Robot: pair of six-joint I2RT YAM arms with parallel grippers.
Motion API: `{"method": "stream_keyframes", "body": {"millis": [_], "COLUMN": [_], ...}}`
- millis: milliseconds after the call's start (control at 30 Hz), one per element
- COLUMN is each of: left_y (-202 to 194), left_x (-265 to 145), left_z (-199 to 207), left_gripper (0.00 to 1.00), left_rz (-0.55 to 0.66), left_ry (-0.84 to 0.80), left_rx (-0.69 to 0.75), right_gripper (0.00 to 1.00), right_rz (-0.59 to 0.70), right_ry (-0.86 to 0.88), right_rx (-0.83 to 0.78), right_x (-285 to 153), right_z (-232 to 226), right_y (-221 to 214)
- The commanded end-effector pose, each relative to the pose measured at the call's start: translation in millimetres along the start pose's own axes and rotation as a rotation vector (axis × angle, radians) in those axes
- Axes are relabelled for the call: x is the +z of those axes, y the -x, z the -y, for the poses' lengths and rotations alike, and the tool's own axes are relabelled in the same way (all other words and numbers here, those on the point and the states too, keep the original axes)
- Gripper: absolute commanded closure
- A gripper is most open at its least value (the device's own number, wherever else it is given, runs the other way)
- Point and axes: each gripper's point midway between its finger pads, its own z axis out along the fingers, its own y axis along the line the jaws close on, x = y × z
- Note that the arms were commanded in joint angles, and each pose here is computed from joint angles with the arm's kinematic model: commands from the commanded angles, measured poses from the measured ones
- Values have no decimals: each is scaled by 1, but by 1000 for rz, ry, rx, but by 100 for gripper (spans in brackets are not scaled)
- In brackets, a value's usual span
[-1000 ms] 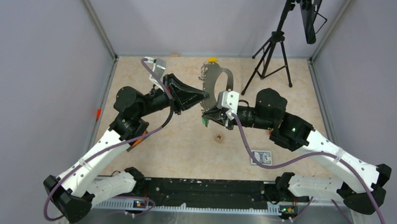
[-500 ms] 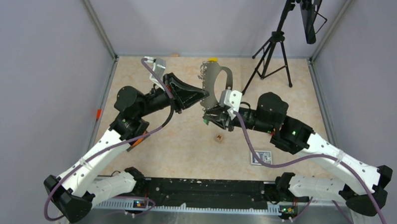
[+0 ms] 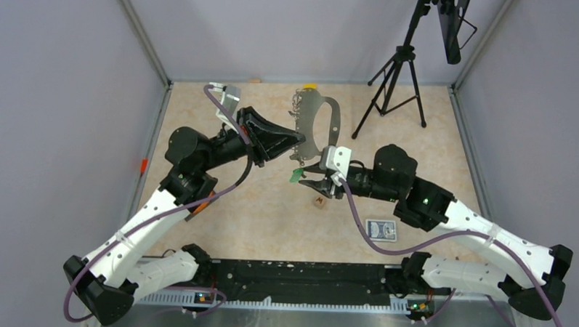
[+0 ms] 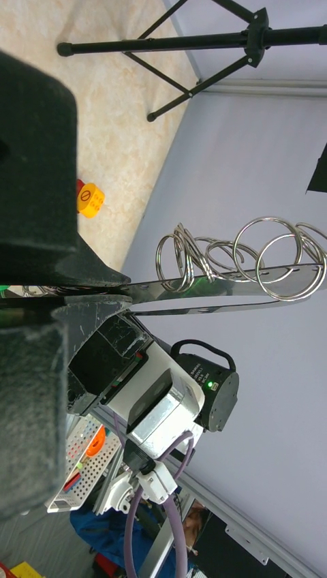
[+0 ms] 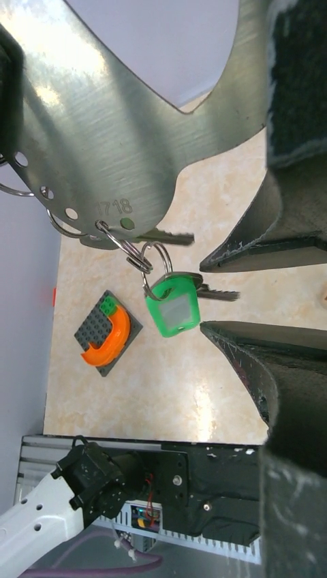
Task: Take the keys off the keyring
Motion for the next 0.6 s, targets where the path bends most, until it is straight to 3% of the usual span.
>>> {"method": "stream_keyframes", "body": {"millis": [0, 333, 567], "left_y": [32, 34, 35], "left_x": [-1, -2, -2], "left_z": [38, 41, 43], "left_gripper": [100, 100, 100], "left_rz": [70, 78, 79], "left_ry": [-110, -116, -124], "left_rx": [65, 72, 70], "right_gripper": [68, 61, 57], "right_rz": [72, 210, 295], "right_ry": [-25, -31, -111], "right_rx": [-36, -136, -90], "right_x": [-4, -21, -33], "right_z": [6, -3, 3], "right_y": [16, 27, 34]}}
